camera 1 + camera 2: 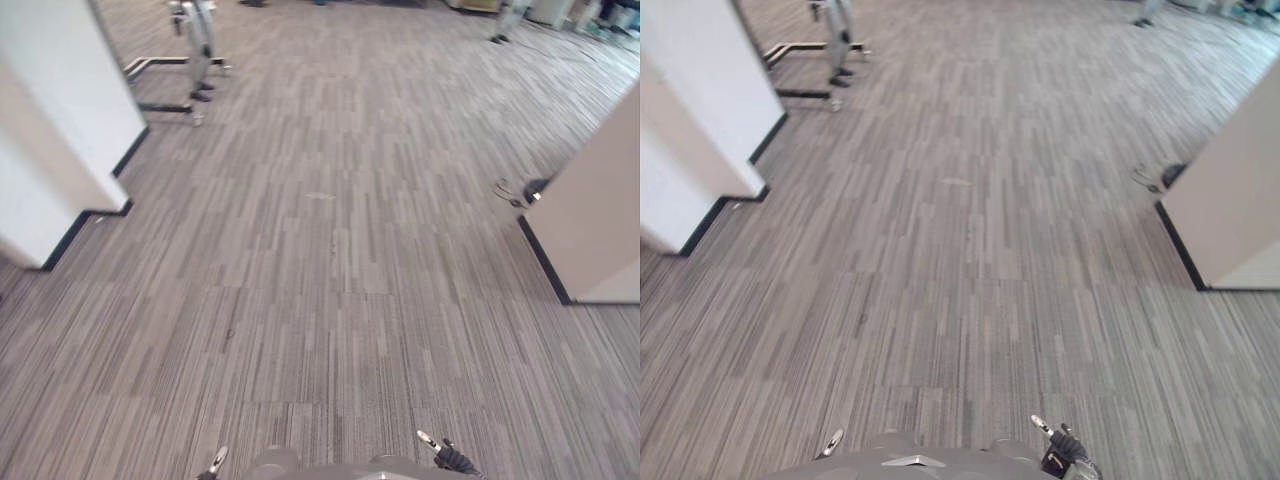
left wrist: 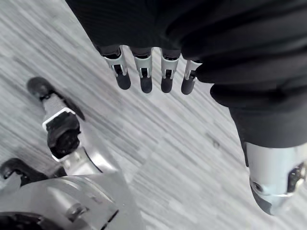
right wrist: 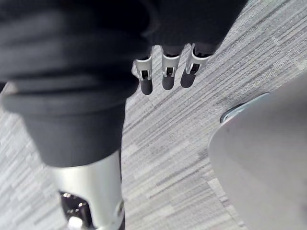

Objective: Organize washtable

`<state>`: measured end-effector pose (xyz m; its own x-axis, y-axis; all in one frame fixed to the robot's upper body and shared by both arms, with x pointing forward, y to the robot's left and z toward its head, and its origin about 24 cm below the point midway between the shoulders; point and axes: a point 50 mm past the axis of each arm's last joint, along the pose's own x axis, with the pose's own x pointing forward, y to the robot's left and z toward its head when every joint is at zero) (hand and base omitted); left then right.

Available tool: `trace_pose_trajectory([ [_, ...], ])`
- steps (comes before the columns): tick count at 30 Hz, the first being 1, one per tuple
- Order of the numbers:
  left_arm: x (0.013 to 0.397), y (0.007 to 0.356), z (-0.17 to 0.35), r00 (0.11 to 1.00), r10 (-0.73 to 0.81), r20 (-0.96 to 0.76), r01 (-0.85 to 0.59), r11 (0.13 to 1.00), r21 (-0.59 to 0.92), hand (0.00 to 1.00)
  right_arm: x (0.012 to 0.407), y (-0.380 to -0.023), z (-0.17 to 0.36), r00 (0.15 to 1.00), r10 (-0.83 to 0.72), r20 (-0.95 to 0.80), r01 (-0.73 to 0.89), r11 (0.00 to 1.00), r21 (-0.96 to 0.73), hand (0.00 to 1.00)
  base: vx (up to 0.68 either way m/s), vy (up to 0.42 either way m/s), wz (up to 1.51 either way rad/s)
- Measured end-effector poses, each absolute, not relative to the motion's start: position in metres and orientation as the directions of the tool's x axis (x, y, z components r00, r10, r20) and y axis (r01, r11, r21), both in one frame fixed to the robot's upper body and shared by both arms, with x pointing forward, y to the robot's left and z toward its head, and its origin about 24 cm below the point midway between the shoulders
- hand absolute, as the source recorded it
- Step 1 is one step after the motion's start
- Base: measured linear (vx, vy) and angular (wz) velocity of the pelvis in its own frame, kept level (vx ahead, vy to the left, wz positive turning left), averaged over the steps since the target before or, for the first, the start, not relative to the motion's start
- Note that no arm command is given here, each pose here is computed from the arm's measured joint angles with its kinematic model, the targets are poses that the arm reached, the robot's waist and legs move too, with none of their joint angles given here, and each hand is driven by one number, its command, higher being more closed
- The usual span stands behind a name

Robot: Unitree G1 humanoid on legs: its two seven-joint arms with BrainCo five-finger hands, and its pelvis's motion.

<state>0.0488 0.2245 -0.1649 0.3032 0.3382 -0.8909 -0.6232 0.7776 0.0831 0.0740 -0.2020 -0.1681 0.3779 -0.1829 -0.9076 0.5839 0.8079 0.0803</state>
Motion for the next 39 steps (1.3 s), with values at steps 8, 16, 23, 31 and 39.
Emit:
trace_pose_trajectory([
  [8, 0.072, 0.221, -0.160, 0.410, 0.312, -0.857, -0.491, 0.868, 0.082, 0.00, 0.070, -0.209, -0.169, 0.326, -0.212, -0.921, 0.646, 0.761, 0.054, 0.00, 0.15, 0.095, -0.36],
  [16, 0.055, 0.227, -0.165, 0.347, 0.277, -0.896, -0.386, 0.913, 0.133, 0.00, 0.062, -0.204, -0.171, 0.323, -0.199, -0.925, 0.674, 0.734, 0.078, 0.00, 0.46, 0.093, 0.02],
  [23, 0.117, 0.197, -0.157, 0.492, 0.194, -0.849, -0.332, 0.943, 0.023, 0.00, 0.046, -0.213, -0.168, 0.327, -0.244, -0.913, 0.686, 0.726, 0.051, 0.00, -0.19, -0.043, 0.78],
  [31, 0.111, 0.180, -0.158, 0.502, 0.184, -0.845, -0.437, 0.897, -0.064, 0.00, 0.051, -0.233, -0.164, 0.324, -0.268, -0.907, 0.605, 0.796, -0.019, 0.00, 0.50, -0.209, 0.29],
  [39, 0.059, 0.205, -0.165, 0.381, 0.288, -0.879, -0.582, 0.813, 0.014, 0.00, 0.122, -0.199, -0.154, 0.512, -0.190, -0.838, 0.521, 0.844, 0.127, 0.00, -0.02, 0.033, -0.59],
])
